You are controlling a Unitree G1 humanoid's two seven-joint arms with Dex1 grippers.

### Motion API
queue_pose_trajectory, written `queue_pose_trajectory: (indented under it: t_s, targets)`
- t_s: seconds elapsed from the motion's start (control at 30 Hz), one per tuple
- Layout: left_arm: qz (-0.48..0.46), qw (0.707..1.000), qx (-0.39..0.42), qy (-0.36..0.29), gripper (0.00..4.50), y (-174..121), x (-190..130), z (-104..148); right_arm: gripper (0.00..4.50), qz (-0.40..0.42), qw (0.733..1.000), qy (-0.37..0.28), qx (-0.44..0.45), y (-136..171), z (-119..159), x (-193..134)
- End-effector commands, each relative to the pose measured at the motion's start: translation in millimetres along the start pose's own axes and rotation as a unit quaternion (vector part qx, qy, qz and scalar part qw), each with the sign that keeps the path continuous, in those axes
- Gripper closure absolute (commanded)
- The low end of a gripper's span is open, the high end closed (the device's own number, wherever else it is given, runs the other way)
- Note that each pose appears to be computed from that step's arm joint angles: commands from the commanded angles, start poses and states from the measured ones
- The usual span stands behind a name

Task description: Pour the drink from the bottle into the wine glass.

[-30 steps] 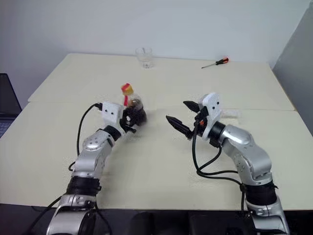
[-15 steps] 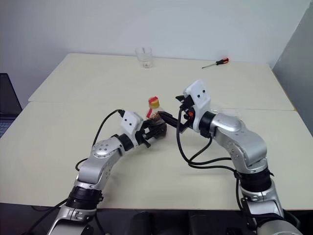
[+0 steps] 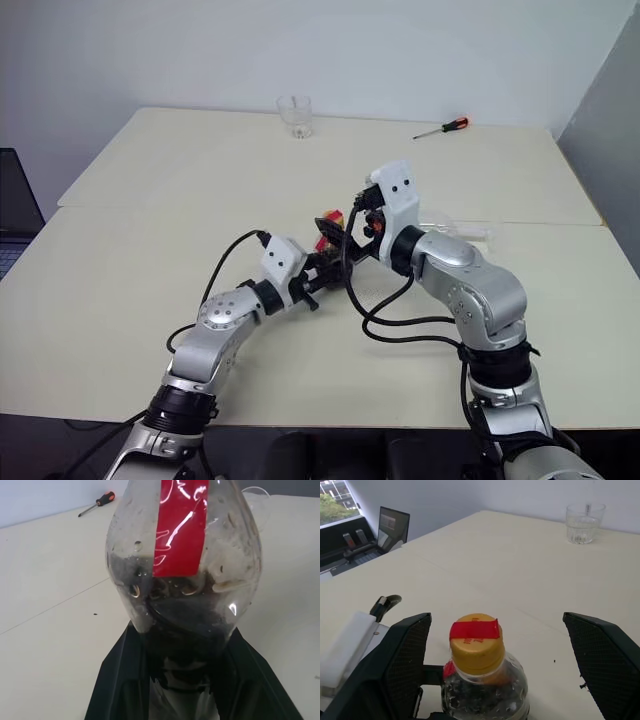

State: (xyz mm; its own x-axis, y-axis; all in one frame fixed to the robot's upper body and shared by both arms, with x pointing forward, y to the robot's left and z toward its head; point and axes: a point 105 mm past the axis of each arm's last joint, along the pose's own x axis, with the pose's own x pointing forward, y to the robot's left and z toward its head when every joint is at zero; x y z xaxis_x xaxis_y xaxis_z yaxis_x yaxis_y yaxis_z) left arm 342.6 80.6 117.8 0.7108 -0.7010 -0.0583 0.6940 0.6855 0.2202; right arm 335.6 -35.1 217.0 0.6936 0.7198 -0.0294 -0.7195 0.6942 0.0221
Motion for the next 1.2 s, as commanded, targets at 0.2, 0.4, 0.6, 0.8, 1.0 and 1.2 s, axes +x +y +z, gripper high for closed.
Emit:
queue_pose_trajectory:
  t_s: [0.2,0.4,0.6,0.8,1.0,1.2]
  targets:
    - [-0.006,0.999,0.026,-0.038,3.37,-1.7,-0.4,21.0,0.00,-0.001,1.000,-0.017,-0.013,1.4,12.0,0.0]
    - [-0.003,0.999,0.024,-0.036,3.44,-1.3,-0.2,20.3,1.29,0.002,1.000,-0.018,-0.015,2.6,13.1,0.9]
    - [-0.001,0.999,0.025,-0.038,3.47,0.9,0.7,21.7,3.04,0.009,1.000,-0.012,-0.020,5.3,11.7,1.6]
    - [0.002,0.999,0.026,-0.039,3.52,2.2,1.1,22.4,3.04,0.009,1.000,-0.010,-0.022,6.2,11.1,1.8]
    - [0.003,0.999,0.026,-0.038,3.58,4.3,0.7,22.5,3.04,0.013,1.000,-0.004,-0.027,6.5,9.2,3.1]
    - [-0.001,0.999,0.027,-0.036,3.60,3.1,-0.5,22.5,3.04,0.024,0.999,0.007,-0.034,5.7,6.5,4.0]
